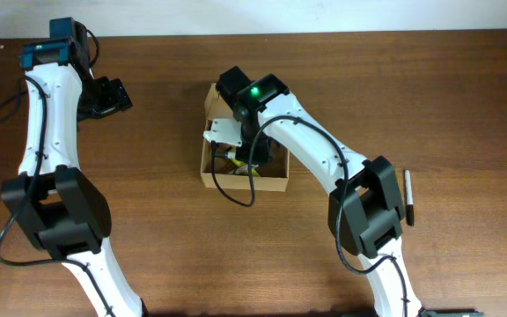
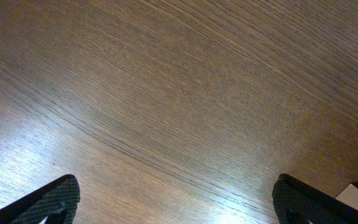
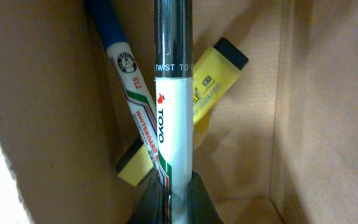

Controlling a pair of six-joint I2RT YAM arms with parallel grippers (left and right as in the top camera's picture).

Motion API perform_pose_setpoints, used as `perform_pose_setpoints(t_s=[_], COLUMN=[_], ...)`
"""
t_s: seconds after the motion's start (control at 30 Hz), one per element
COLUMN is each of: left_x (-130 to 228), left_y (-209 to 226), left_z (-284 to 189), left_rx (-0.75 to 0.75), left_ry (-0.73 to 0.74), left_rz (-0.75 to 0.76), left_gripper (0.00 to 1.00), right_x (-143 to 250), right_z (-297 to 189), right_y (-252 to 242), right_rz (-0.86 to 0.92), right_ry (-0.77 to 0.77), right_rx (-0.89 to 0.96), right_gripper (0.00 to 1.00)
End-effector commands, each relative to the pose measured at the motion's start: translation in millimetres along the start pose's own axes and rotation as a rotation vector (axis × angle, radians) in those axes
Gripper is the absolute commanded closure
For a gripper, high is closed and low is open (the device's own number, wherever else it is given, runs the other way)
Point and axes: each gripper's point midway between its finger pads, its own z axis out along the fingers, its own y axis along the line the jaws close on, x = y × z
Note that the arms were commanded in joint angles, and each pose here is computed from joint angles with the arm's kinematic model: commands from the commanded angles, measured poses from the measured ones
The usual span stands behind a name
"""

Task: Pack container
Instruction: 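Carry the white marker into the box and release it, then withdraw the right gripper and lower it onto the black pen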

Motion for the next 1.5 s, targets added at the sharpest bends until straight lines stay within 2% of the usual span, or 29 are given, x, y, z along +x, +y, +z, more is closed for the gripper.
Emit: perform_pose_setpoints(t_s=[0.0, 0.03, 0.07, 0.1, 0.2, 0.37, 0.57, 0.73, 0.87, 0.97, 1.03, 1.13, 1.23, 1.47], left_x=[1, 1, 1, 1, 1, 1, 1, 1, 1, 1, 1, 1, 1, 1], left_y=[-1, -1, -1, -1, -2, -1, -1, -1, -1, -1, -1, -2, -1, -2], left_z=[0, 0, 0, 0, 0, 0, 0, 0, 0, 0, 0, 0, 0, 0], left_rx=[0.007, 0.007, 0.007, 0.007, 0.007, 0.007, 0.007, 0.007, 0.007, 0.007, 0.007, 0.007, 0.007, 0.007], left_ry=[0.004, 0.004, 0.004, 0.004, 0.004, 0.004, 0.004, 0.004, 0.004, 0.004, 0.004, 0.004, 0.004, 0.004], left_rz=[0.013, 0.013, 0.013, 0.013, 0.013, 0.013, 0.013, 0.013, 0.013, 0.013, 0.013, 0.013, 0.013, 0.013], left_gripper=[0.0, 0.0, 0.0, 0.0, 0.0, 0.0, 0.0, 0.0, 0.0, 0.0, 0.0, 0.0, 0.0, 0.0], right_x=[3, 4, 4, 4, 5, 13, 35, 71, 114, 146, 168, 201, 226, 240], right_z=[16, 18, 20, 20, 17, -7, -90, -175, -227, -252, -258, -248, -216, -103], right_y=[1, 1, 1, 2, 1, -12, -35, -55, -65, -71, -78, -88, -84, -44], right_rz=[0.026, 0.033, 0.048, 0.05, 0.062, 0.142, 0.245, 0.472, 0.648, 0.788, 0.881, 1.073, 1.269, 1.37], right_ry=[0.018, 0.021, 0.025, 0.026, 0.028, 0.053, 0.046, -0.108, -0.248, -0.346, -0.38, -0.391, -0.324, -0.086], right_rx=[-0.029, -0.032, -0.034, -0.037, -0.026, 0.084, 0.339, 0.495, 0.529, 0.518, 0.514, 0.485, 0.402, 0.21], right_gripper=[0.96, 0.95, 0.84, 0.64, 0.51, 0.43, 0.32, 0.32, 0.34, 0.41, 0.41, 0.41, 0.41, 0.41])
